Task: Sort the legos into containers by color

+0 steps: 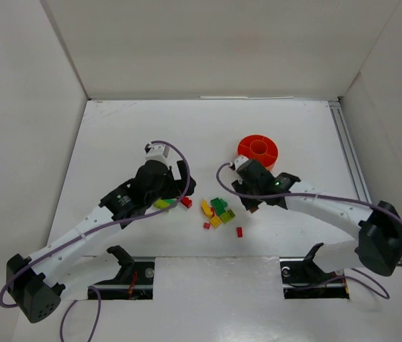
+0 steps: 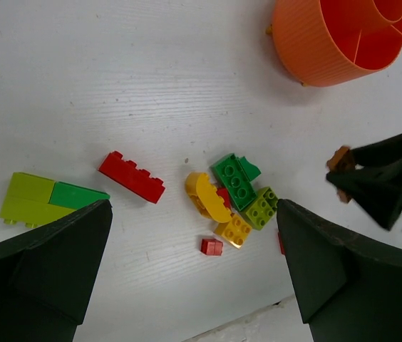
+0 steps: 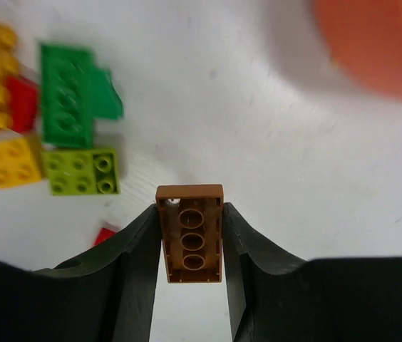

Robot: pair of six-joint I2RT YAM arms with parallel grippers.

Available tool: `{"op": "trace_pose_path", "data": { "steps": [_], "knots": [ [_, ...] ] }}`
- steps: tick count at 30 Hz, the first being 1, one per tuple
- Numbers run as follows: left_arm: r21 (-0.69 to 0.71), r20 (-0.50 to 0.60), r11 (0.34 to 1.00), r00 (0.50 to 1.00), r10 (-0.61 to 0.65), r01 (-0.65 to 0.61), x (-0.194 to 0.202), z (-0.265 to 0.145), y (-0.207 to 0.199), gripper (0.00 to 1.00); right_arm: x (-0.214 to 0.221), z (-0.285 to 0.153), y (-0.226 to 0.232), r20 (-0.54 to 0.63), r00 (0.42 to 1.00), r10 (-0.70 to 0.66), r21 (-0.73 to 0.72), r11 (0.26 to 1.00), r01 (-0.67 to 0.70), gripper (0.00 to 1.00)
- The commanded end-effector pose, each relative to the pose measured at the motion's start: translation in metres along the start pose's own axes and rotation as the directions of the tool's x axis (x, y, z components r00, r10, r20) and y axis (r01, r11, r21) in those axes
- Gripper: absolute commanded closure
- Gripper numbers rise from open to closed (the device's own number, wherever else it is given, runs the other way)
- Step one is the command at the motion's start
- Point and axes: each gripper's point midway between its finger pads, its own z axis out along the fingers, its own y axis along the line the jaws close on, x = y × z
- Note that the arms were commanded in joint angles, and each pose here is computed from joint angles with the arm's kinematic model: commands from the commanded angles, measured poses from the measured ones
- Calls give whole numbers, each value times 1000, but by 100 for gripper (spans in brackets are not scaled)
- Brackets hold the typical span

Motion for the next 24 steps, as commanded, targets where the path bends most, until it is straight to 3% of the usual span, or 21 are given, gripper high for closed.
{"op": "trace_pose_path", "data": {
  "steps": [1,2,5,6,9,15,24],
  "knots": [
    [43,77,999,997,1,-5,-28,-5,-17,0,-103,-52,-19,353,934,-55,-10,998,63,67],
    [30,75,1000,997,4,-6,-27,-2,-15,0,-126,-66,-28,441,893,-92,11,995,97,67],
    [44,95,999,995,19,-23,-39,-2,-24,0,-159,-84,-54,565,817,-116,24,992,125,67],
    [40,92,999,995,34,-37,-40,0,-24,0,-177,-97,-63,634,757,-159,58,986,159,67],
    [32,114,998,992,48,-52,-51,2,-27,0,-200,-94,-87,682,699,-216,94,973,209,67],
    [16,114,995,988,100,-103,-67,17,-37,0,-238,-69,-113,697,669,-258,99,959,267,69],
    [42,78,995,993,92,-95,-79,35,-29,0,-238,-52,-132,700,670,-247,80,960,270,69]
  ]
}}
